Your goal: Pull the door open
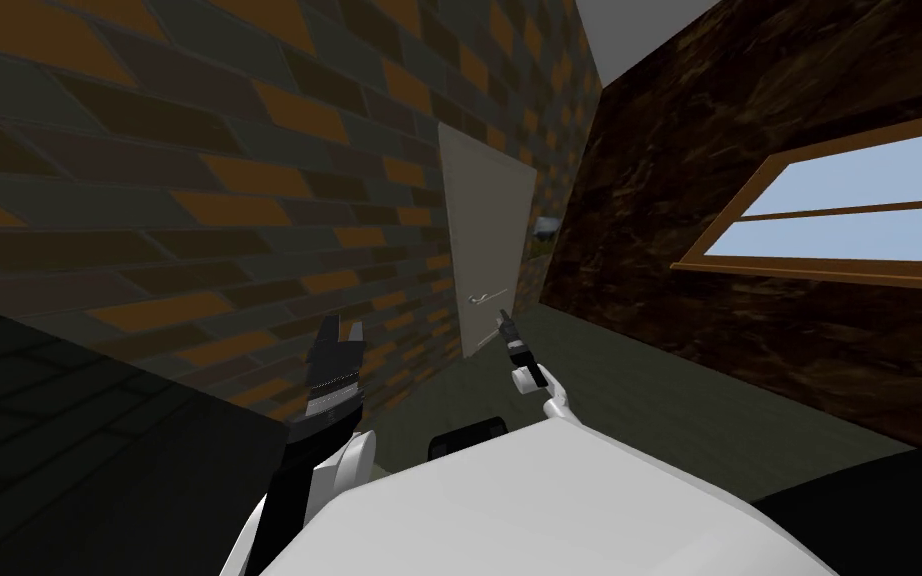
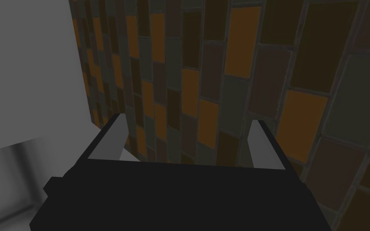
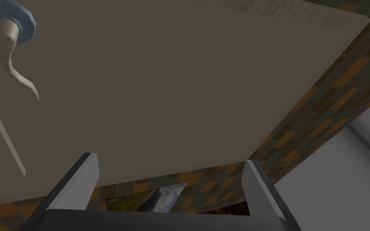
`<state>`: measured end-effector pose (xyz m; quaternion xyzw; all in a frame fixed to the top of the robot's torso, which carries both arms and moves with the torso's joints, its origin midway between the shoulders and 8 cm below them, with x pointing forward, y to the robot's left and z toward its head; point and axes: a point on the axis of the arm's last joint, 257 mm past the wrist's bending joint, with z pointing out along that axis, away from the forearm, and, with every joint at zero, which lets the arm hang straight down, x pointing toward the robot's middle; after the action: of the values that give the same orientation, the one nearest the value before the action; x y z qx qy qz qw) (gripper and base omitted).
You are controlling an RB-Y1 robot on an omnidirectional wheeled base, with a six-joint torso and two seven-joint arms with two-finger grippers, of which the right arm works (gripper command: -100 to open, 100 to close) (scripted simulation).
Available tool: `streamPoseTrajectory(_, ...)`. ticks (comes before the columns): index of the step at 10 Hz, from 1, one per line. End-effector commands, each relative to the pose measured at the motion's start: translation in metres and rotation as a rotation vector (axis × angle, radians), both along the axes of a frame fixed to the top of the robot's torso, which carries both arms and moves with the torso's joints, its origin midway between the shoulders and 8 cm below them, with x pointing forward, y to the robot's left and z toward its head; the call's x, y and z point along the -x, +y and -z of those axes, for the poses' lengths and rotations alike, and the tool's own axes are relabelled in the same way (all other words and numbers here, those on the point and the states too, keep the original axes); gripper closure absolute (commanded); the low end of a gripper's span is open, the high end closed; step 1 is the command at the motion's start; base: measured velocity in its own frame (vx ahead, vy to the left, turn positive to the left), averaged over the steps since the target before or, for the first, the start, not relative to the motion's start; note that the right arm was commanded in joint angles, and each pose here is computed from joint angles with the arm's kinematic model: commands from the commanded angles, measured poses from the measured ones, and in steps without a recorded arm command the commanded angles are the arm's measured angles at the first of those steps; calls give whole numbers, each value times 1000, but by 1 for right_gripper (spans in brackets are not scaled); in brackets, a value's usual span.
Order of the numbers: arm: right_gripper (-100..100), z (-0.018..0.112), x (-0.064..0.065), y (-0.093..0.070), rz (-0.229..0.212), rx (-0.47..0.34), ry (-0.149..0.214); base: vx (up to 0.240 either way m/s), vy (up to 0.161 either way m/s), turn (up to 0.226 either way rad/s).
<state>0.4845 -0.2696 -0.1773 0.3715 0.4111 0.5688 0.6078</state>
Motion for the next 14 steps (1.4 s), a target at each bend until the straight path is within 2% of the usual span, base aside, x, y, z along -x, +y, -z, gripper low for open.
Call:
streamPoseTrajectory(1, -100, 10, -7, 0, -2, -2, 18, 42, -76, 145)
streamPoseTrajectory(10, -100, 74, -32, -11, 4, -7, 147, 44, -99, 156)
streamPoseTrajectory(14, -100, 94, -39, -17, 11, -7, 191, 34, -82, 120)
